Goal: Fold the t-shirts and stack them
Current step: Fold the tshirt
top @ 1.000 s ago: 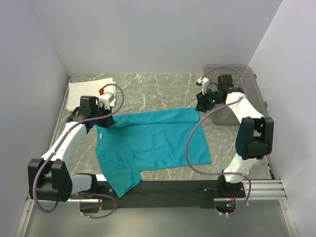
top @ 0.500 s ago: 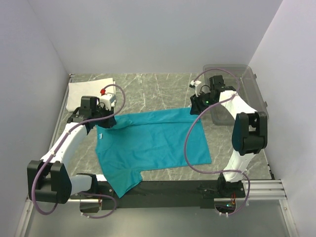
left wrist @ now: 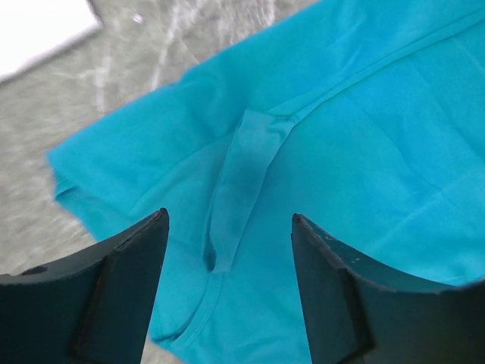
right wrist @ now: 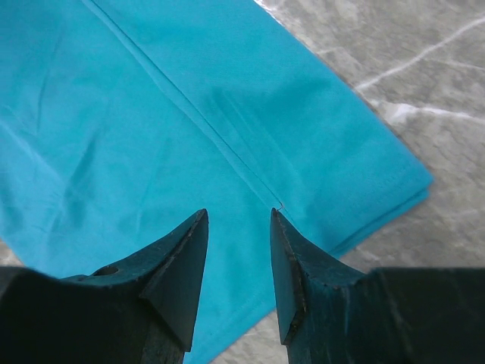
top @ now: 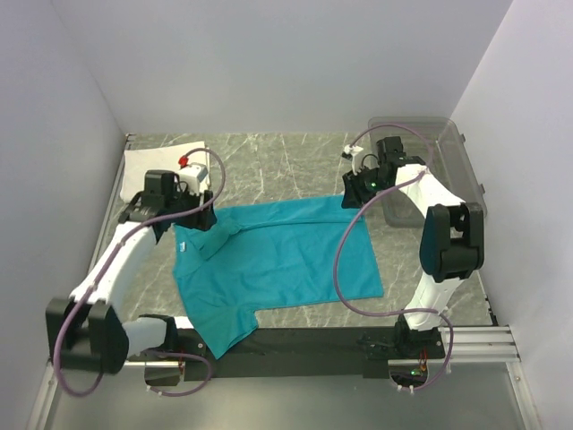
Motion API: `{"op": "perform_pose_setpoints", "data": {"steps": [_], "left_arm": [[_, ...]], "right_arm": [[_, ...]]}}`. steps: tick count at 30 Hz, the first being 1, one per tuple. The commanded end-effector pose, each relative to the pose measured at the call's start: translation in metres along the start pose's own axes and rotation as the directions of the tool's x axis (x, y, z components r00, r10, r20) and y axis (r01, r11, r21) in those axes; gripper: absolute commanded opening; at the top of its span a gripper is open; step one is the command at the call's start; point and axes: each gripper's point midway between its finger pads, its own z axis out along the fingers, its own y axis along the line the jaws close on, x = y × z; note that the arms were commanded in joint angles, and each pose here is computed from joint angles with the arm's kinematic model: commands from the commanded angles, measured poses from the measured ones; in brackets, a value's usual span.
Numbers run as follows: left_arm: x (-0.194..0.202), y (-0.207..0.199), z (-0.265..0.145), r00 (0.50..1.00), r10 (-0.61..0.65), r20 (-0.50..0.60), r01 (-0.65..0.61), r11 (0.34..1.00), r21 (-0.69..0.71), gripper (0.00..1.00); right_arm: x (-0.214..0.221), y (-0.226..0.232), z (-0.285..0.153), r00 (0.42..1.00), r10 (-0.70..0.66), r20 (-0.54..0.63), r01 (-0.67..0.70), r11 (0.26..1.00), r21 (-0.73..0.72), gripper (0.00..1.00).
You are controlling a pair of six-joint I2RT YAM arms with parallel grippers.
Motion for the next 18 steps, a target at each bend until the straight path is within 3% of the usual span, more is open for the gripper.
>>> {"op": "perform_pose_setpoints", "data": {"steps": [1, 5, 18], "left_arm": [[0.001, -0.009, 0.027, 0.998, -0.041, -0.053, 0.046, 0.995, 0.09, 0.73], [0.007, -0.021, 0.058, 0.992, -0.047, -0.116, 0.068, 0.981, 0.18, 0.7], [0.031, -0.019, 0.108, 0.964, -0.033, -0.263, 0.089, 0.975, 0.204, 0.56]], "right_arm": [[-0.021, 0.016, -0.005, 0.998, 0.0, 0.056, 0.001, 1.0, -0.028, 0.46], [-0.017, 0.022, -0.003, 0.998, 0.031, 0.058, -0.029, 0.999, -0.043, 0.46], [-0.001, 0.031, -0.003, 0.997, 0.061, 0.048, -0.059, 0.997, -0.048, 0.46]]}}
